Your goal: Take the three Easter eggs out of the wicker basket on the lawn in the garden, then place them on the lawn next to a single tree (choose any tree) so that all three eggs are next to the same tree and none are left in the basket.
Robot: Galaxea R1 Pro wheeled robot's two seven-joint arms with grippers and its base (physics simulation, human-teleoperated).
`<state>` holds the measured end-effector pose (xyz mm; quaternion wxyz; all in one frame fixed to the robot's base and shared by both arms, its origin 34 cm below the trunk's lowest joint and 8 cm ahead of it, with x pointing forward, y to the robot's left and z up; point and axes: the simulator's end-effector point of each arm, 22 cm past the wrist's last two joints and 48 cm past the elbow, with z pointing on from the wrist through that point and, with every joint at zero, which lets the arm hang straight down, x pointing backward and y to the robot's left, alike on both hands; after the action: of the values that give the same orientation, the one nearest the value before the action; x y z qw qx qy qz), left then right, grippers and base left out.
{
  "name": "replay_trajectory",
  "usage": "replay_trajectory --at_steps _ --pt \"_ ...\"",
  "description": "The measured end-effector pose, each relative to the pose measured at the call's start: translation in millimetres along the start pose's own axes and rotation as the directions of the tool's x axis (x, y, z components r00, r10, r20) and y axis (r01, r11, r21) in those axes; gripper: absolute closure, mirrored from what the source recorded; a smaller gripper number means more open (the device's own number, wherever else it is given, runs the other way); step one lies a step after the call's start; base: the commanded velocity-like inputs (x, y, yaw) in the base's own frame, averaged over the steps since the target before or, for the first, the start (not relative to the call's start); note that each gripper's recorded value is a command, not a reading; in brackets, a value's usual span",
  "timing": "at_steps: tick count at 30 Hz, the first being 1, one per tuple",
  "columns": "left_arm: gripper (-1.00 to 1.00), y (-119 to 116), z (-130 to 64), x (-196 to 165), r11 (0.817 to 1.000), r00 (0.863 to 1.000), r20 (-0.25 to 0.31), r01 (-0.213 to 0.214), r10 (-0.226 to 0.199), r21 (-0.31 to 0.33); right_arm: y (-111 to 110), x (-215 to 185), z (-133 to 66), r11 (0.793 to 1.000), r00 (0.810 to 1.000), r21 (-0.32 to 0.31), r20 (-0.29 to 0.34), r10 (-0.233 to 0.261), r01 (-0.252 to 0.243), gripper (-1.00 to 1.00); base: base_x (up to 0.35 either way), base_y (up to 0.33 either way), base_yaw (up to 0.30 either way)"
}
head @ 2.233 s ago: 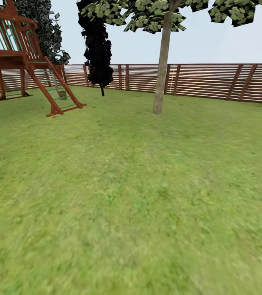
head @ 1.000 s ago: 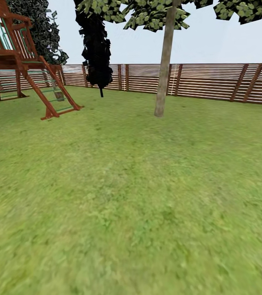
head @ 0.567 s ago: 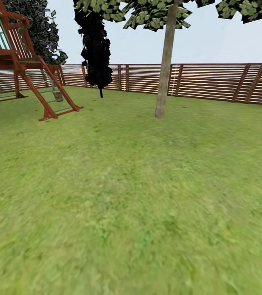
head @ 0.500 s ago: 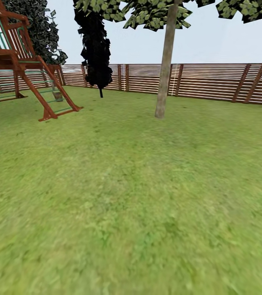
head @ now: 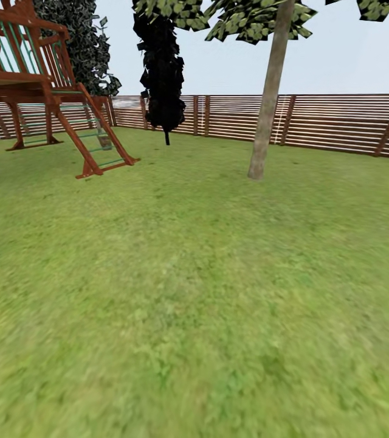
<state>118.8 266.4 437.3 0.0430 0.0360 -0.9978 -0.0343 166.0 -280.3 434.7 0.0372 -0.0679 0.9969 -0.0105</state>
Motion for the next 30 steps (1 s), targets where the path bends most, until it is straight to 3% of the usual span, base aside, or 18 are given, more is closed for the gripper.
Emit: replay_trajectory --at_steps 10,30 --pt "-1.0 -0.5 0.0 0.1 1.0 1.0 0.0 -0.001 0.001 0.001 -1.2 0.0 0.0 1.0 1.0 0.001 0.0 0.0 0.0 -1.0 0.328 0.0 0.206" --pt "-1.0 -0.6 0.0 -0.1 1.0 1.0 0.0 -0.001 0.001 0.001 -3.6 0.0 0.0 1.0 1.0 0.004 0.0 -0.002 0.002 -1.0 0.328 0.0 0.006"
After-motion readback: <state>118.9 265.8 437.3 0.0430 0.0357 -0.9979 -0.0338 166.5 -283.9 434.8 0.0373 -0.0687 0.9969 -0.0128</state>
